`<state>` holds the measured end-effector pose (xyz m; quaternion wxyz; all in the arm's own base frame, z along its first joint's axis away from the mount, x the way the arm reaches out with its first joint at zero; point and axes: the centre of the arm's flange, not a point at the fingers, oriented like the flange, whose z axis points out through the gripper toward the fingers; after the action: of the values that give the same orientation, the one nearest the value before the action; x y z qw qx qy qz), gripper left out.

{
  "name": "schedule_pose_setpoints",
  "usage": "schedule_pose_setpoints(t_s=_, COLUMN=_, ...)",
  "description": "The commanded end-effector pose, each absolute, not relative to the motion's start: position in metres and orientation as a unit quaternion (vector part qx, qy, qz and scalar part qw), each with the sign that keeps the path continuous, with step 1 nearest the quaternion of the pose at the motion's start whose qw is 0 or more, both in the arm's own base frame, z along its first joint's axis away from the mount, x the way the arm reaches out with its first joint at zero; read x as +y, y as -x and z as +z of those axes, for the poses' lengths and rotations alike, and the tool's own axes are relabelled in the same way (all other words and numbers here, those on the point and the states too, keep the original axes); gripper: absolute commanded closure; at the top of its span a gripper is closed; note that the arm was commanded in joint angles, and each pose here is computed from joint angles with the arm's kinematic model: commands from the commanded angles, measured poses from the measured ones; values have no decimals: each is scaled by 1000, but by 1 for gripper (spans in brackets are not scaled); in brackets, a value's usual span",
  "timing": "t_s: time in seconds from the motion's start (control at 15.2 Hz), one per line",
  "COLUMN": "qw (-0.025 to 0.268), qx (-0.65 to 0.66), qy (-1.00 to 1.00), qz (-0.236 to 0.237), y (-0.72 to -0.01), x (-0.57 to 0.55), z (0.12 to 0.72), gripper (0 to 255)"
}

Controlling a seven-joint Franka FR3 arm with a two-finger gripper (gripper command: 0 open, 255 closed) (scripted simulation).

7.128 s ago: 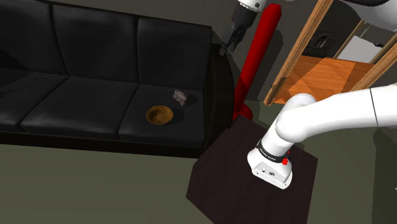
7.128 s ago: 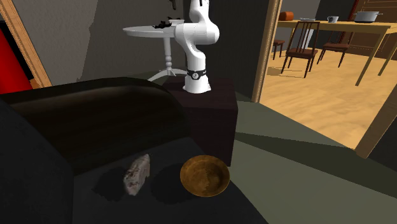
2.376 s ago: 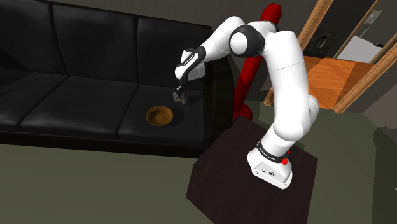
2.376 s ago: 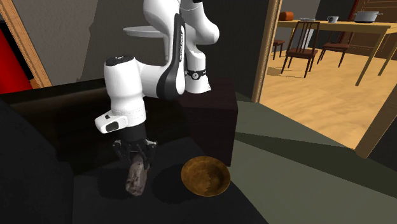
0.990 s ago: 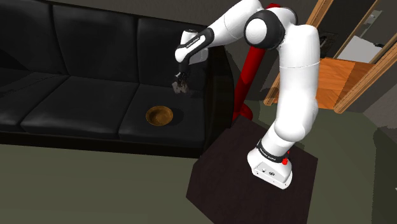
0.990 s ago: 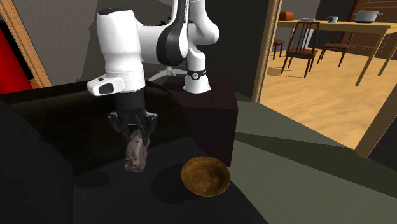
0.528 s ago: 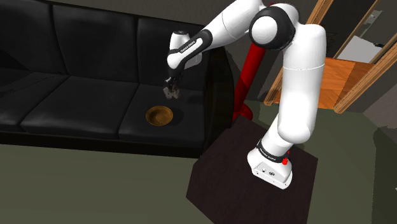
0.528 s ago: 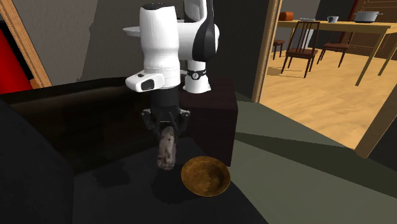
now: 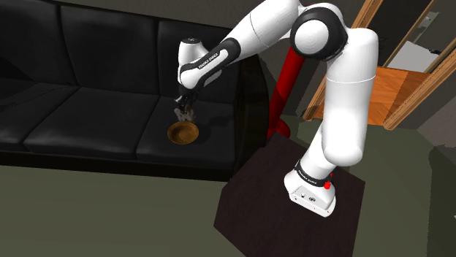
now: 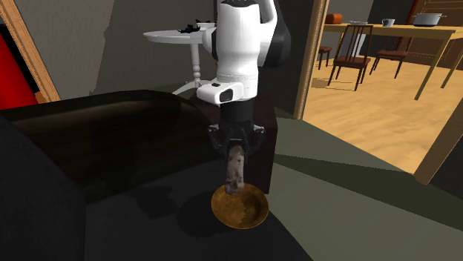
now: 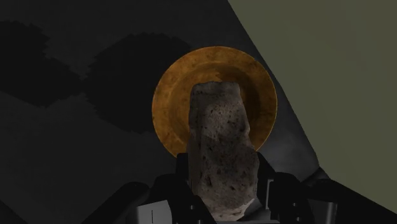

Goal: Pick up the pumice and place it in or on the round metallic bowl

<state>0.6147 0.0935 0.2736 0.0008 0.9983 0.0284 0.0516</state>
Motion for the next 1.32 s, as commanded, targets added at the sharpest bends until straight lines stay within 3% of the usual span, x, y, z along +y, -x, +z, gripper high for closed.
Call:
schedule_pose_setpoints(t_s=0.0, qw=1, qx=27, qy=-998, qz=52, y=-612, x=106, z=274, gripper=255)
schedule_pose_setpoints(t_s=1.25, qw=1, qx=27, qy=-998, qz=52, y=-612, x=106, z=188, gripper=255)
